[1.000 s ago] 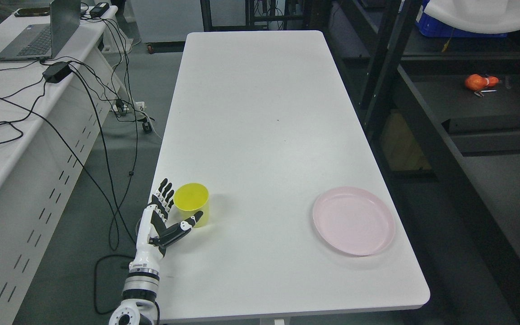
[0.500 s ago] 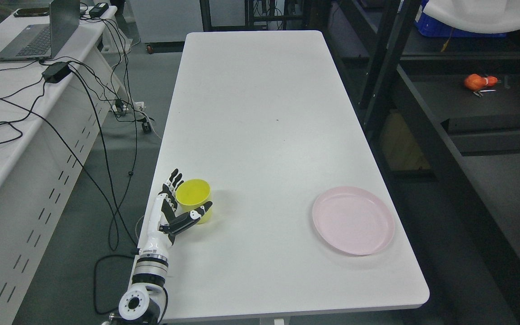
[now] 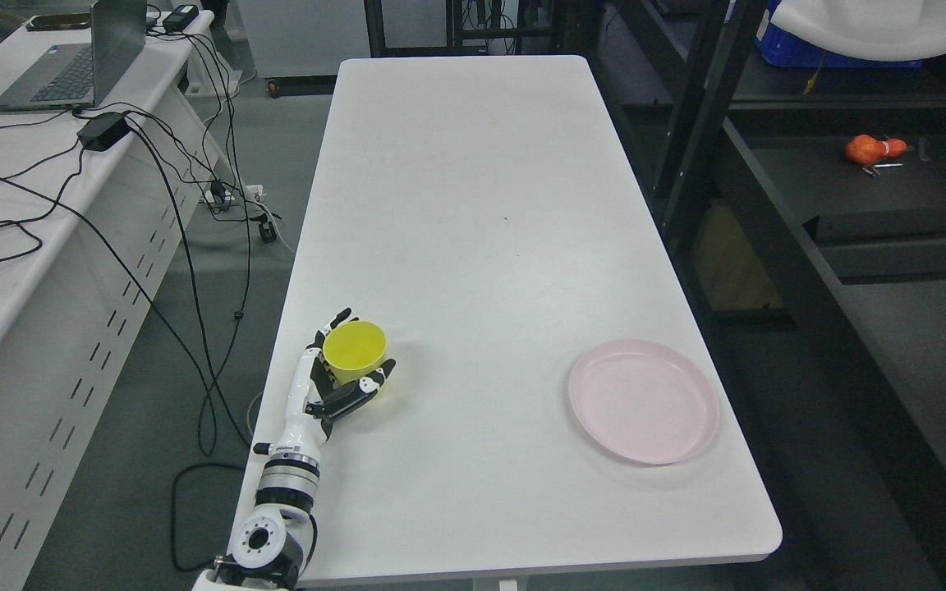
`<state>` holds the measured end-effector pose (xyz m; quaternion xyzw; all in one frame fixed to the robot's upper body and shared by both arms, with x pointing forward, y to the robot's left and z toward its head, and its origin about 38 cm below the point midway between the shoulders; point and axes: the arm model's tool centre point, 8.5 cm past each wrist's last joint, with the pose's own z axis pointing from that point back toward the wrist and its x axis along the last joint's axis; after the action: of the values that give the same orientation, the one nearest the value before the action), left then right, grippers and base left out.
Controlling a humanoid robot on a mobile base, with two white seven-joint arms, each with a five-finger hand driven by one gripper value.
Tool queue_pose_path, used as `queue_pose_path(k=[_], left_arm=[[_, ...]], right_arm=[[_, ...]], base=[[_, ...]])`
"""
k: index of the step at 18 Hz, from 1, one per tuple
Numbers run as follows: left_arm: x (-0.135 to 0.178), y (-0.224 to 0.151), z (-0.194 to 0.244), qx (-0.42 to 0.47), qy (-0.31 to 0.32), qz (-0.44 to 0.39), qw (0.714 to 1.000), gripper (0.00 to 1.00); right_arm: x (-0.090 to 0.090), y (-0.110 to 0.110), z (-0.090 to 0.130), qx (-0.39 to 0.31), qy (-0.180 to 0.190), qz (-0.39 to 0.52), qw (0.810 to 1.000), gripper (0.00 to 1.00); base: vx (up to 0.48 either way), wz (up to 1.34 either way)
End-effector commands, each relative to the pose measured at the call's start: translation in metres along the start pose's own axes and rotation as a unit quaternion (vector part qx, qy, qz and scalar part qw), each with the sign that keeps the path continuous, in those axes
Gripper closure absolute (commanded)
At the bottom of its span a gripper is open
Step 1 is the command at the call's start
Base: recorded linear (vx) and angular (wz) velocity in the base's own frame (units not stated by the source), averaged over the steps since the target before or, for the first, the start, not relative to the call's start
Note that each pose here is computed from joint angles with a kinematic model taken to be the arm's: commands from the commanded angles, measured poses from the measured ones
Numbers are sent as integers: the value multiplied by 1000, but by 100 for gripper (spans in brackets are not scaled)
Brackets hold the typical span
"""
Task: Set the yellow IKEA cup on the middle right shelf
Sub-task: 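Lift the yellow cup off the table with the left hand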
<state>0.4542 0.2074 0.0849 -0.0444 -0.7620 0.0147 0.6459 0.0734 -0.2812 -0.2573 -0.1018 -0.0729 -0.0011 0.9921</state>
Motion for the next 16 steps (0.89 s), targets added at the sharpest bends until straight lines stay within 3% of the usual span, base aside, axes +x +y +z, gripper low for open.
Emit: queue_pose_path(k=[1,2,8,16], left_arm=[[-2,7,9,7,-58,24,998,94],[1,7,12,7,-75,26,997,100],[85,-14,32,-23,-211,52,976,100],[114,-20,39,-34,-252,60,965,100]], right_arm=[[-9,-10,-1,-6,7,-2,1000,1],[-9,-10,-1,-6,7,-2,1000,1],[-9,-10,-1,-6,7,-2,1000,1],[-9,-10,-1,-6,7,-2,1000,0]], base=[[0,0],[0,0],[-1,-4],[-86,-47]])
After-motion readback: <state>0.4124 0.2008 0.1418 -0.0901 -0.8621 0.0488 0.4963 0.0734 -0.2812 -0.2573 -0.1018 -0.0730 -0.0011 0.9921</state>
